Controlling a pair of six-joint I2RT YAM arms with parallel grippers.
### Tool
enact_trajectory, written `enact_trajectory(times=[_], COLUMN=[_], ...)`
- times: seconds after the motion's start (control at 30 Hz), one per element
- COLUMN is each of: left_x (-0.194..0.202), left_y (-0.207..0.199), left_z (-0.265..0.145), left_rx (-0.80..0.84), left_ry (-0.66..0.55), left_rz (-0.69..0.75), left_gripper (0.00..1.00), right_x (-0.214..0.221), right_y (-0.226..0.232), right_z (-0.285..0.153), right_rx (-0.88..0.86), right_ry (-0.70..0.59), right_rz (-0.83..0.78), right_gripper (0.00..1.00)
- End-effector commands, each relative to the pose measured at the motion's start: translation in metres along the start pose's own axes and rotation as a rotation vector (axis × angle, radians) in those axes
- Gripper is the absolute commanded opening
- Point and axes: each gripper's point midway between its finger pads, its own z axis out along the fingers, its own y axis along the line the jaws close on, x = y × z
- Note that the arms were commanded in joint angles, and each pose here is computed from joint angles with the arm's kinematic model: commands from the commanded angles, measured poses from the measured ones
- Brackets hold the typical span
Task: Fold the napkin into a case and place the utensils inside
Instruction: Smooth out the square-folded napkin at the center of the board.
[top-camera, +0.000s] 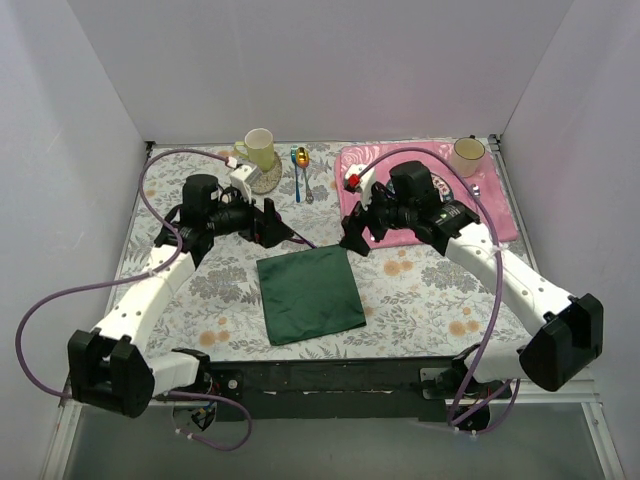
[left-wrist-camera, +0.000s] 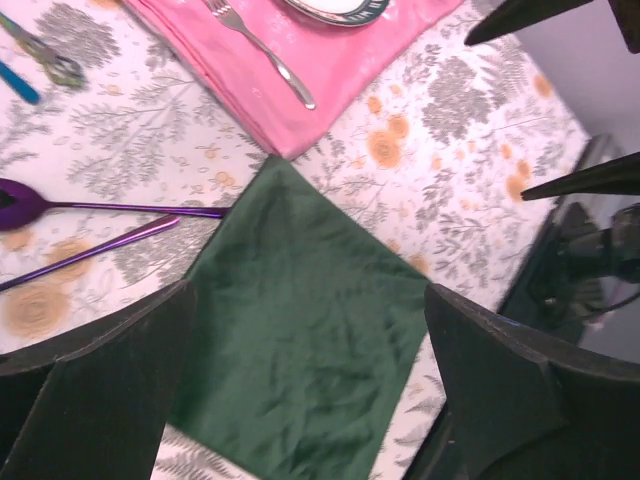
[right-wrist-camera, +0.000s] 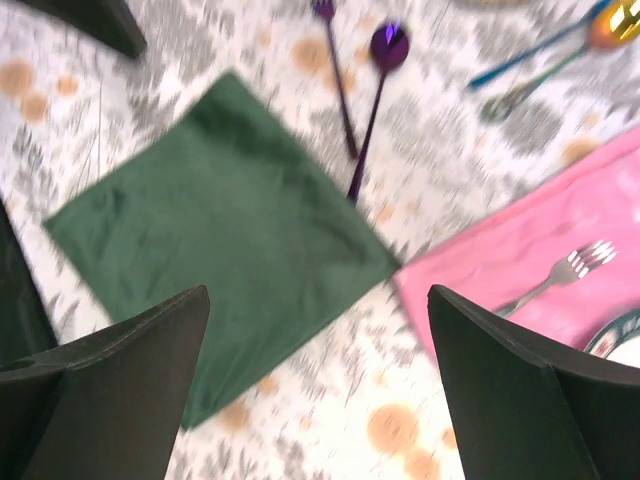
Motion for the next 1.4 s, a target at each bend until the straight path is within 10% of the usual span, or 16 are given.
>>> enact_trajectory(times=[0.0,0.33,1.37], left_x=[-0.003,0.041,0.141], left_y=[-0.018,-0.009,0.083], left_z=[0.015,0.053,0.083], left_rx=[0.207,0.324,0.120], left_ry=[0.056,0.082,0.164], left_rz=[-0.188,-0.522,-0.896], left_gripper=[0.98,0.98,0.98], right_x=[-0.057,-0.003,0.115], right_y=[-0.020,0.039,0.001], right_z=[0.024,0.109,0.161], right_rx=[0.011,-0.568,-0.442], right_ry=[-0.223,0.050,0.162], right_rz=[-0.046,0.569,0.955], right_gripper=[0.99,0.99,0.99])
